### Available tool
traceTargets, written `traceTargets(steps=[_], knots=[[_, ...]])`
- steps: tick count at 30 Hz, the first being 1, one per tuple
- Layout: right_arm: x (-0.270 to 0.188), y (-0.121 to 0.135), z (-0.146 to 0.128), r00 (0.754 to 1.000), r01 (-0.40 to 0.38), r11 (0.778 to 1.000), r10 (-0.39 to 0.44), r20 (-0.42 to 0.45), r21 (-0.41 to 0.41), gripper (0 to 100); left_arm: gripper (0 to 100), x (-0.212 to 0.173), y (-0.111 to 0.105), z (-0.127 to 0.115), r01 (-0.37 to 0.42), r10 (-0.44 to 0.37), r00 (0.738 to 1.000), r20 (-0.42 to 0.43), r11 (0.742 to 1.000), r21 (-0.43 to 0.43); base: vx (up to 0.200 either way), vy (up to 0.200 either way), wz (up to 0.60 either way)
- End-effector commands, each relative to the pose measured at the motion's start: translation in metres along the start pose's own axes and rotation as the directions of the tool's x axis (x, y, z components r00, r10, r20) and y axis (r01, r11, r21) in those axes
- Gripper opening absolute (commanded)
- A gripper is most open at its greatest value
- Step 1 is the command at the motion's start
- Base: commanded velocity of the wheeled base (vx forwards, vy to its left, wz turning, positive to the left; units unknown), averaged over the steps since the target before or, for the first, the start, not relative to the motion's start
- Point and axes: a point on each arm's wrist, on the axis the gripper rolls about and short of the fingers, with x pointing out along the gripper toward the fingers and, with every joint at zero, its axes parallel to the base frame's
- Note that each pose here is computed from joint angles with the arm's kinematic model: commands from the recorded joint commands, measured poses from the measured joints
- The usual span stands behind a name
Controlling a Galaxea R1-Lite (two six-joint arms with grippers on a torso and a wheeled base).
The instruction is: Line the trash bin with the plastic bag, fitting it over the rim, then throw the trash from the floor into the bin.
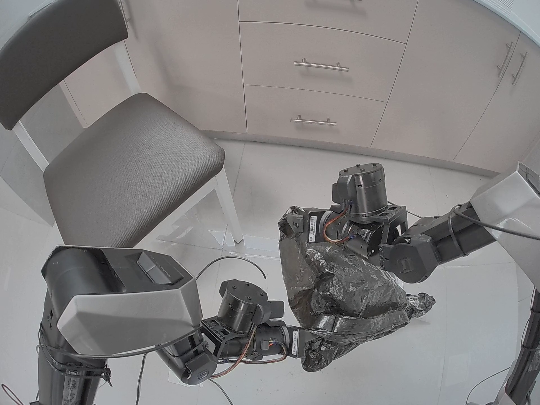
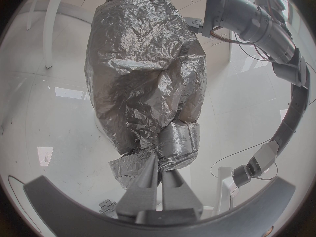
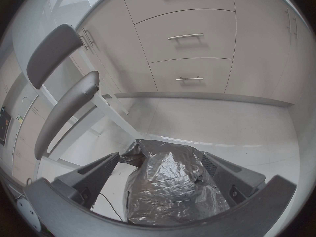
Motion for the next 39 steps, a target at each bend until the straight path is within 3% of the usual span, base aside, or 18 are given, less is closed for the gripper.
traceTargets(steps=[1,14,15,24,30,39], knots=[[0.007,-0.004,-0.011,0.999,0.018,1.0,-0.018,-0.029,-0.007,100,0,0.0,0.0,0.0,0.001,-0.001,1.0,0.001,1.0,0.0,0.0,0.0,0.0],[0.017,-0.013,-0.018,0.997,0.064,0.998,-0.064,-0.042,-0.012,100,0,0.0,0.0,0.0,-0.002,0.002,1.0,0.002,1.0,-0.001,0.0,0.0,0.0],[0.017,-0.013,-0.018,0.997,0.071,0.997,-0.072,-0.04,-0.013,0,0,0.0,0.0,0.0,-0.002,0.002,1.0,0.002,1.0,-0.001,0.0,0.0,0.0],[0.016,-0.019,-0.028,0.994,0.088,0.996,-0.089,-0.069,-0.011,0,0,-0.001,0.001,-0.001,0.005,-0.005,1.0,0.013,1.0,0.005,0.0,0.0,0.0],[0.01,-0.04,-0.056,0.981,0.14,0.989,-0.132,-0.14,0.045,0,0,0.0,0.002,-0.002,0.009,-0.009,1.0,0.02,1.0,0.007,0.0,0.0,0.0],[-0.004,-0.078,-0.093,0.951,0.205,0.978,-0.189,-0.243,0.043,0,0,-0.001,0.003,-0.001,0.006,-0.006,1.0,0.02,1.0,0.004,0.0,0.0,0.0]])
